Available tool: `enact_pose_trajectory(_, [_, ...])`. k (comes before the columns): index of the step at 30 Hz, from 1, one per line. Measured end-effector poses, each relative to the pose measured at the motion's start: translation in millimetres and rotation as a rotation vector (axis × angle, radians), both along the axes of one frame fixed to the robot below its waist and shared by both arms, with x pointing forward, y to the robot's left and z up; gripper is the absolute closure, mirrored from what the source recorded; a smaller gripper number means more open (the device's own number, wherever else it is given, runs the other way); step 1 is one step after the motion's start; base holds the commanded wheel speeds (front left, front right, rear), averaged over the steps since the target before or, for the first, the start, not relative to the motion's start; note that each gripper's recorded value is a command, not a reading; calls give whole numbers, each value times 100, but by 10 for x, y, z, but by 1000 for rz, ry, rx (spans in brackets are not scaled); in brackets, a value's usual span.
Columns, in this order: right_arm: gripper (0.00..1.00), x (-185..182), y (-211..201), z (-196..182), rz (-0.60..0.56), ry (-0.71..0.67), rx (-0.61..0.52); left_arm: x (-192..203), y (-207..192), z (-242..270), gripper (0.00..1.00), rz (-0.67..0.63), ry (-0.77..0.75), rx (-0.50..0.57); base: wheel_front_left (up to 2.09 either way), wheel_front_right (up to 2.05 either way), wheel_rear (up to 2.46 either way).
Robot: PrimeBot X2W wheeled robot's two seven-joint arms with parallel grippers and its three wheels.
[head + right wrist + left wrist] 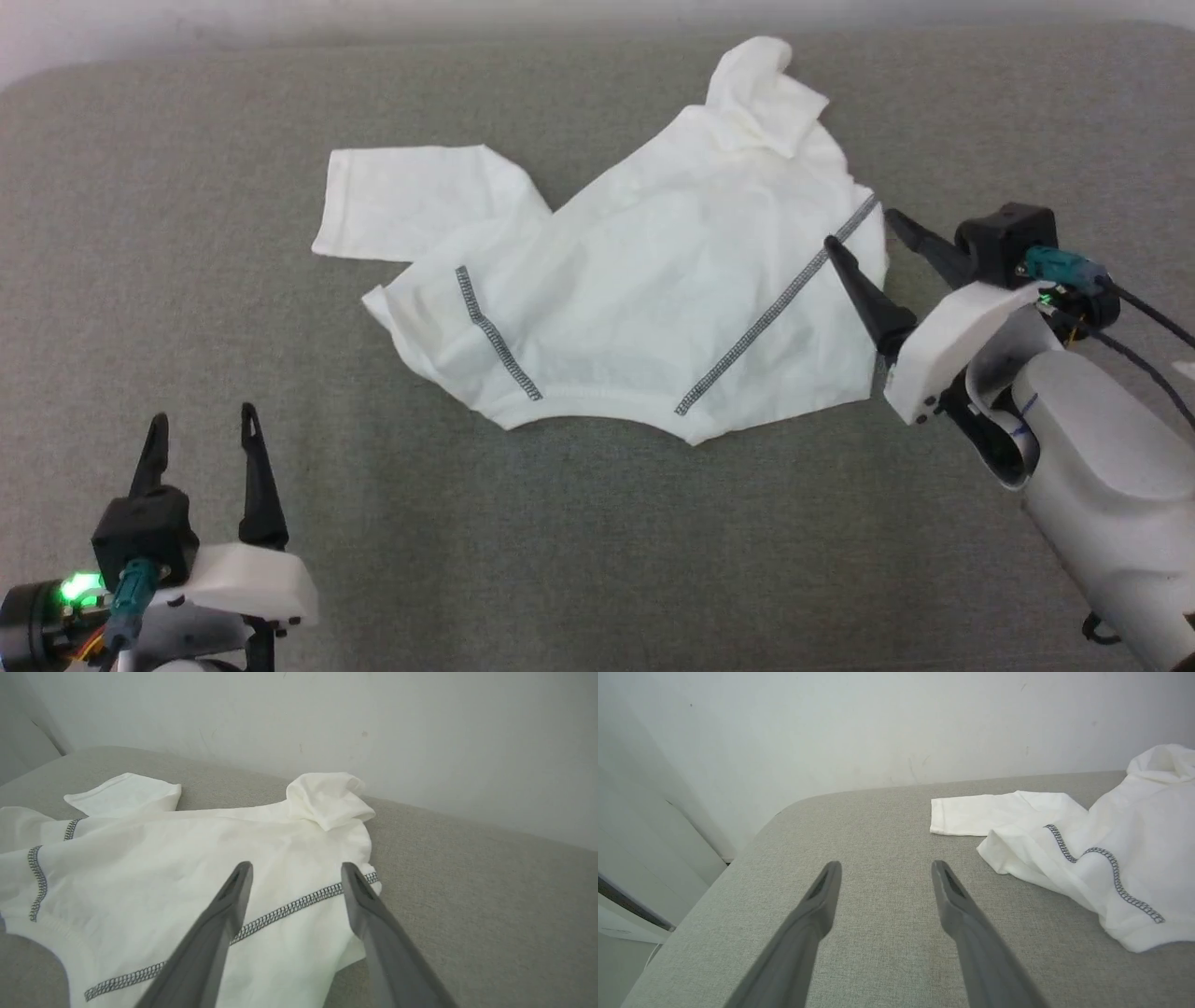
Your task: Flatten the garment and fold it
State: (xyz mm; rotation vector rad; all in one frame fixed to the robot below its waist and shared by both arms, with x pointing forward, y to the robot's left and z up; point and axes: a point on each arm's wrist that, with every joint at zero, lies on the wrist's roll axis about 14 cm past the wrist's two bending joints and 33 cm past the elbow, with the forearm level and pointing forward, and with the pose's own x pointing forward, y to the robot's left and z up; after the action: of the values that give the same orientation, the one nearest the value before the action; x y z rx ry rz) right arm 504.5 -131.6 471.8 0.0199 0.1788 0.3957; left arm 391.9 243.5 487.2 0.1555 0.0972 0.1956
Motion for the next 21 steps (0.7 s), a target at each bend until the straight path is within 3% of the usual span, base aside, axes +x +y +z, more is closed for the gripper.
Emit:
enact_pose_trajectory(4, [0,-231,-174,59,-10,28,-71,-13,-114,145,0,-31,-34,-14,0,0,0])
enact_pose_trajectory(9, [0,-508,-213,-33,8,170,-132,-3,-217,274,0,-58,-69,-24,0,0,0])
enact_pose_trajectory(17, [0,-775,262,-276,191,424,-211,-13,-188,215,0,-41,-59,-31,0,0,0])
enact_pose_trajectory(21, [0,-786,403,-387,266,487,-285,36,-186,192,0,-34,-62,-37,0,0,0])
